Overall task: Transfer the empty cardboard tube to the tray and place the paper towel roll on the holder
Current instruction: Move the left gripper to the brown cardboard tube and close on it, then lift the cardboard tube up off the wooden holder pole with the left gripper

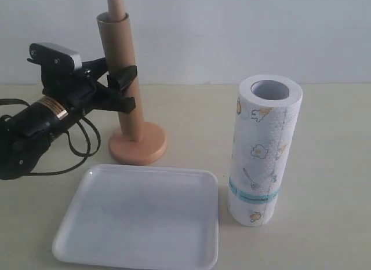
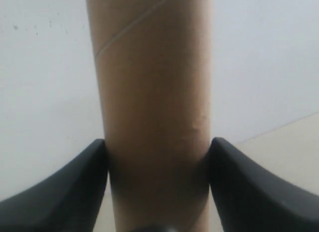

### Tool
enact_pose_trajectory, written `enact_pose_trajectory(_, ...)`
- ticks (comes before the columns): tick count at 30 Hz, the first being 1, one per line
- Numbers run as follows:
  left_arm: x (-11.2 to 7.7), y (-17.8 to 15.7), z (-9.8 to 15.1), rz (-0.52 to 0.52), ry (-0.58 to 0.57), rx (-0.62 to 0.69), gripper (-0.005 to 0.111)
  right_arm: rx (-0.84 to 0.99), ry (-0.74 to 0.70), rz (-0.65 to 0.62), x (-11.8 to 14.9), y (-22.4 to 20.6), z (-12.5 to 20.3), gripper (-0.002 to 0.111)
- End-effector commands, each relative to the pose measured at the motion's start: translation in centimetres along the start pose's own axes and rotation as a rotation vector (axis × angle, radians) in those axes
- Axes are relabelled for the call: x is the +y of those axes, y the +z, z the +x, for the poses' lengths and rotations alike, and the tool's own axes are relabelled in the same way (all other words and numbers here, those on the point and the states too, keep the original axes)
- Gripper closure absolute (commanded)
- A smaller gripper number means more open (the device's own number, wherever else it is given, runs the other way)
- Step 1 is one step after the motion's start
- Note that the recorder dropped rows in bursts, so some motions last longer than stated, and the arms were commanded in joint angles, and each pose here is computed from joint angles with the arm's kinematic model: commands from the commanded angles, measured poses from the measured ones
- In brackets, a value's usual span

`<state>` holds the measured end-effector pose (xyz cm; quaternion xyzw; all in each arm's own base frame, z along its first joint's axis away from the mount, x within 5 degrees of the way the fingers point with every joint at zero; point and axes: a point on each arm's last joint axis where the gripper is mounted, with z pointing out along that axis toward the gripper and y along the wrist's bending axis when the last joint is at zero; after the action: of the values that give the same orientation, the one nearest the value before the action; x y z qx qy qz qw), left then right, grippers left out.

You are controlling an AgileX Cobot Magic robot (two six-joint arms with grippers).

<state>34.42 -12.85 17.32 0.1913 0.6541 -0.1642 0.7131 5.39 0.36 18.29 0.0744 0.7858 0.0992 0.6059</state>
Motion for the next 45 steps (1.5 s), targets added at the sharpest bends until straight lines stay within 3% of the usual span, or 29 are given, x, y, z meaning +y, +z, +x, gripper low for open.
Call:
enact_pose_trajectory(1,0.0,-0.1,-2.7,-0.002,0.003,-0.082,0.103,-0.010,-0.002,0.000,0.0,0.0,-0.1,0.106)
enact_pose_trajectory(4,0.0,-0.1,-4.2,0.007,0.005,-0.094,0.103,-0.010,-0.002,0.000,0.0,0.0,-0.1,0.106)
enact_pose_trajectory(7,-0.5,0.6,-6.9,0.082,0.032,-0.069,0.103,-0.010,-0.002,0.000,0.0,0.0,-0.1,0.106)
enact_pose_trajectory(20,-0.3,-1.6,-18.4,0.071,0.005,-0.327,0.103,-0.013,-0.002,-0.001,0.0,0.0,-0.1,0.106)
enact_pose_trajectory(32,-0.7,-5.1,-23.7,0.063,0.033,-0.457,0.103,-0.013,-0.002,-0.001,0.0,0.0,-0.1,0.106)
enact_pose_trajectory(40,-0.9,-7.1,-25.9,0.042,0.051,-0.477,0.103,-0.013,-0.002,-0.001,0.0,0.0,-0.1,0.106)
enact_pose_trajectory(45,-0.8,-8.4,-26.7,-0.002,0.095,-0.410,0.103,-0.013,-0.002,-0.001,0.0,0.0,-0.1,0.106)
